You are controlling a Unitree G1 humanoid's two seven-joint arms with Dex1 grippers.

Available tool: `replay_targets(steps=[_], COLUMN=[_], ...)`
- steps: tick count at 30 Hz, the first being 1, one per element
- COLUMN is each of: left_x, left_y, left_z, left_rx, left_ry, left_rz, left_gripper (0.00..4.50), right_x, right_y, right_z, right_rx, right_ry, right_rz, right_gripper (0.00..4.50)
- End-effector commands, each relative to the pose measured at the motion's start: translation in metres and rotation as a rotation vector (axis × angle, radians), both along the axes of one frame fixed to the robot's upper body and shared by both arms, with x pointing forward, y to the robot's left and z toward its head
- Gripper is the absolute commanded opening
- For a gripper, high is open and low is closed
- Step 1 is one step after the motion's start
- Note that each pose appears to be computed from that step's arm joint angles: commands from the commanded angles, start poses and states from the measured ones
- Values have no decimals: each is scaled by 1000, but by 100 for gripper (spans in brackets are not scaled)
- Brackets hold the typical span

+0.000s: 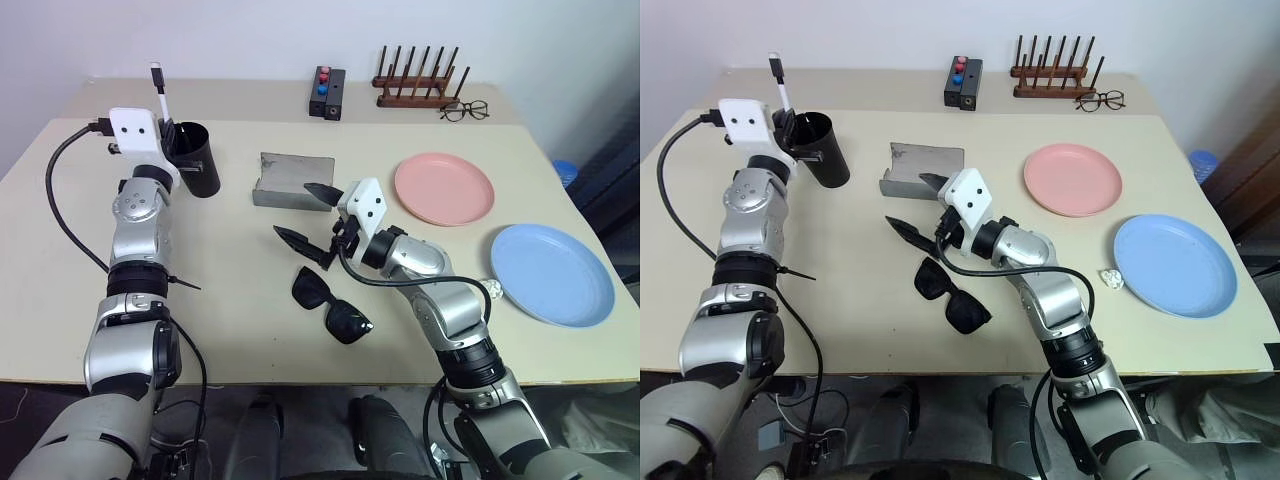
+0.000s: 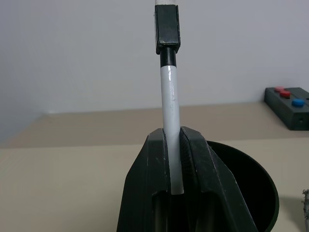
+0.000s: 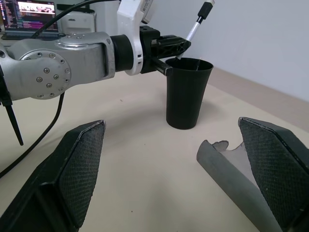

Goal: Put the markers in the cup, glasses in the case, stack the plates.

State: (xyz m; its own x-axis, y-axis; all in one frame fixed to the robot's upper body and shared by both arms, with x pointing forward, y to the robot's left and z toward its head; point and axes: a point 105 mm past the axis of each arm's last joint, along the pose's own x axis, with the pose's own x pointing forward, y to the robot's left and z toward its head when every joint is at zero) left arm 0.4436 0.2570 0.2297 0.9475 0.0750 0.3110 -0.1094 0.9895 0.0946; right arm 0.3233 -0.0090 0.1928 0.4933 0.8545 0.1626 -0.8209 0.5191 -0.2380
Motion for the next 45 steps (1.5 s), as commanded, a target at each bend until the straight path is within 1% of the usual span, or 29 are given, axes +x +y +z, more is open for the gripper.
replay_targets(steps=[1,3,7,12,15,18,21,23,24,25,27,28,29,31,34,36,40,45], left_x=[-2,-2,-2,-2,-3,-7,-11,-15,-17,-18,-18,-15,-11,-7,-4,-2,1,3], left_y=[-1,-1,-2,-3,-3,-14,-39,-61,-70,-80,-101,-106,-110,-118,-126,-127,-130,-134], left_z=[11,10,8,7,11,32,52,60,60,57,42,34,21,2,-30,-40,-54,-62], left_rx=[2,2,-8,-29,-41,-62,-62,-21,7,35,150,152,111,78,148,188,214,256], left_ry=[-45,-42,-39,-42,-61,-125,-163,-146,-120,-78,53,130,235,378,588,651,750,792], left_rz=[-3,2,1,0,1,-64,-226,-367,-424,-484,-594,-618,-658,-708,-747,-751,-789,-811], left_gripper=[49,125,319,319,319,319,319,375,411,447,447,447,447,447,447,447,447,447], right_x=[-2,-3,-3,-4,-4,-3,-2,0,0,0,1,2,2,1,-5,-9,-25,-32], right_y=[-1,-1,-1,-1,-1,-3,-7,-10,-10,-11,-13,-15,-16,-19,-25,-30,-48,-62], right_z=[15,15,14,13,13,13,12,12,12,13,13,14,14,14,11,8,-5,-12], right_rx=[35,34,31,27,27,21,12,8,7,6,3,1,-5,-17,-65,-96,-208,-259], right_ry=[-52,-51,-49,-46,-45,-44,-44,-45,-46,-47,-50,-52,-54,-57,-52,-44,2,33], right_rz=[-1,-1,0,3,4,-2,-11,-17,-19,-20,-26,-29,-31,-28,-3,13,66,48], right_gripper=[450,450,450,450,450,450,450,450,450,450,450,450,450,450,450,450,450,450])
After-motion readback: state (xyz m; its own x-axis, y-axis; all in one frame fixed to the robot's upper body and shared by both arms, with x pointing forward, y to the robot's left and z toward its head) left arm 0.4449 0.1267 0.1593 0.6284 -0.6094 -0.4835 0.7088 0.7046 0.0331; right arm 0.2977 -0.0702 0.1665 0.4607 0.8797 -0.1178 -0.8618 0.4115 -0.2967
